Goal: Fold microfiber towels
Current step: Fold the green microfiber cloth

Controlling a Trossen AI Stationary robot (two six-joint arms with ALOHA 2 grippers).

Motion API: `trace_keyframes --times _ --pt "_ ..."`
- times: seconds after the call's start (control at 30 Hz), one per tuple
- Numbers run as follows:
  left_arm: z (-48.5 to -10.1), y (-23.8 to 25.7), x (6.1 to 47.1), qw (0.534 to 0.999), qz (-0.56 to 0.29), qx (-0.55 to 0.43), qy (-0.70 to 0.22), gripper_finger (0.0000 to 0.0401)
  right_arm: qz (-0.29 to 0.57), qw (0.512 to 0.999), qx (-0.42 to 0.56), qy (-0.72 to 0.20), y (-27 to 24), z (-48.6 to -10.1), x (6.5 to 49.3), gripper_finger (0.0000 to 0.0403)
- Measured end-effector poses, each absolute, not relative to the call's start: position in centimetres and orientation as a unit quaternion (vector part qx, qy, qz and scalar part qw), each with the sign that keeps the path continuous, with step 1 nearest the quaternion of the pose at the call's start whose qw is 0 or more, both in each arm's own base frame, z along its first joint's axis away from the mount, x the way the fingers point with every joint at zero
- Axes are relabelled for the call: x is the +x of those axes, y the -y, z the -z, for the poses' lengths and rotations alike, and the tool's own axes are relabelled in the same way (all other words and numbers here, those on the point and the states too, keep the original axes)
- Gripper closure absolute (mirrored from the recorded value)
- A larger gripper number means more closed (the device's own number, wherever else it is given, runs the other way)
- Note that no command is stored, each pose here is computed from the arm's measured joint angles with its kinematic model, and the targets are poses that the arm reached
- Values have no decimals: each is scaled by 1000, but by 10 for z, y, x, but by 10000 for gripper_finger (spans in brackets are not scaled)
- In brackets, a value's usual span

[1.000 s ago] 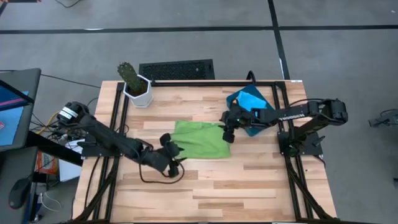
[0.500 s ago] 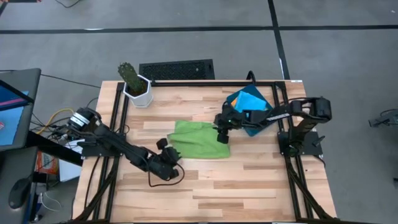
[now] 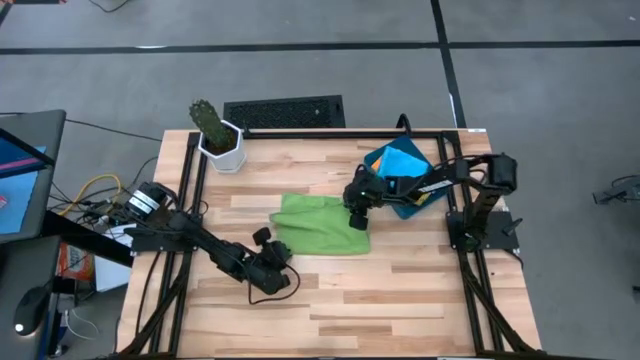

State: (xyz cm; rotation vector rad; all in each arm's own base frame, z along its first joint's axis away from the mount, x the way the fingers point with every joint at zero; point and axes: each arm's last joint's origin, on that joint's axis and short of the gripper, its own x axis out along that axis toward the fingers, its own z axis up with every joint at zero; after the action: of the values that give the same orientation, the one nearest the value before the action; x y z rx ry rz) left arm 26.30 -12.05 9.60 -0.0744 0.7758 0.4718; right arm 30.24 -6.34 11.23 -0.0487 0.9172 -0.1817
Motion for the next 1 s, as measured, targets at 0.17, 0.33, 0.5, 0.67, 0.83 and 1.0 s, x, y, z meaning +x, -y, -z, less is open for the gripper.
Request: trace_keyframes --times 0.17,0.33,0.5,0.67,0.83,1.0 --pt "-96 123 261 898 -228 -44 -374 344 94 891 -36 -442 62 -116 301 297" --pt "-96 124 261 897 -228 -48 -375 344 95 897 -41 -429 63 -127 299 348" --pt "-96 124 260 897 -230 -55 -374 344 107 894 -41 -432 63 -135 296 391" --pt "-96 124 260 896 -230 -57 -374 344 180 868 -38 -461 65 -138 286 365" --pt "-95 124 260 896 -232 -65 -373 344 182 857 -30 -481 65 -136 282 362" --pt "-95 124 260 896 -234 -72 -371 344 178 852 -14 -492 64 -136 278 344"
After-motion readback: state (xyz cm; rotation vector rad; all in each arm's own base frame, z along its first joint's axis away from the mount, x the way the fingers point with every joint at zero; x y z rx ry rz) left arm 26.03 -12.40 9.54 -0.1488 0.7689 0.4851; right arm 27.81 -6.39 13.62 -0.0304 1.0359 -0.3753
